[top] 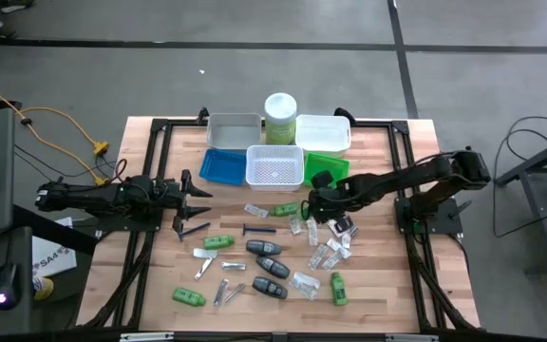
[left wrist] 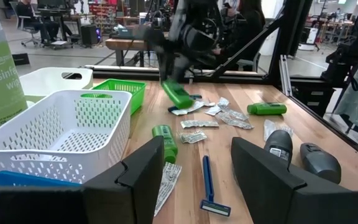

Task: Pick & Place Travel size toiletries
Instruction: Put the green shampoo into the small white bin

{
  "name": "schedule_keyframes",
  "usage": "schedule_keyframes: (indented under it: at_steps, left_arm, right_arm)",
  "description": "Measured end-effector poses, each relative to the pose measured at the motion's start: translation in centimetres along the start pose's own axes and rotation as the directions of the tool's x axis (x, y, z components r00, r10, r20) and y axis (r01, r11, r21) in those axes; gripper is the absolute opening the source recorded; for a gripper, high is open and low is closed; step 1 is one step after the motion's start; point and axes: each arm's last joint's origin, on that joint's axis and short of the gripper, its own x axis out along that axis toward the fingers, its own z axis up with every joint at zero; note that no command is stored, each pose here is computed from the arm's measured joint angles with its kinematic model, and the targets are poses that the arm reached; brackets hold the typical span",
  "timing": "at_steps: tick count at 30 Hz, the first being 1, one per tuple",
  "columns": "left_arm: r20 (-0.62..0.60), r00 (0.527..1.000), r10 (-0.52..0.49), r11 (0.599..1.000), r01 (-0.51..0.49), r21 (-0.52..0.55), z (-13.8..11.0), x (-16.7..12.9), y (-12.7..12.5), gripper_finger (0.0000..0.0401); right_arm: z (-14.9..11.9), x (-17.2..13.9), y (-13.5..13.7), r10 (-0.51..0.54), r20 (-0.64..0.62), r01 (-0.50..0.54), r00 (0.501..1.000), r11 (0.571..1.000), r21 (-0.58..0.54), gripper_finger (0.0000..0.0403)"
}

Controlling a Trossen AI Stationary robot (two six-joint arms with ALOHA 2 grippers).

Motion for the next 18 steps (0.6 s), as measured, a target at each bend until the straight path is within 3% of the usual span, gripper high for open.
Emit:
schedule_keyframes:
  at_steps: [6,18]
  left_arm:
    - [0.0,1.0,0.0,1.0,0.0,0.0,0.0,0.0,0.0,0.0188]
    - [0.0,1.0,0.0,1.0,0.0,0.0,0.0,0.0,0.0,0.0188]
  right_arm:
    - [-0.6,-2.0,-1.4,-0.171,-0.189,0.166,0.967,0.985,-0.04,0.0095]
    - [-2.7,-2.2,-4.4,-0.335,-0.39,0.297,0.858,0.942,-0.157,0.0098]
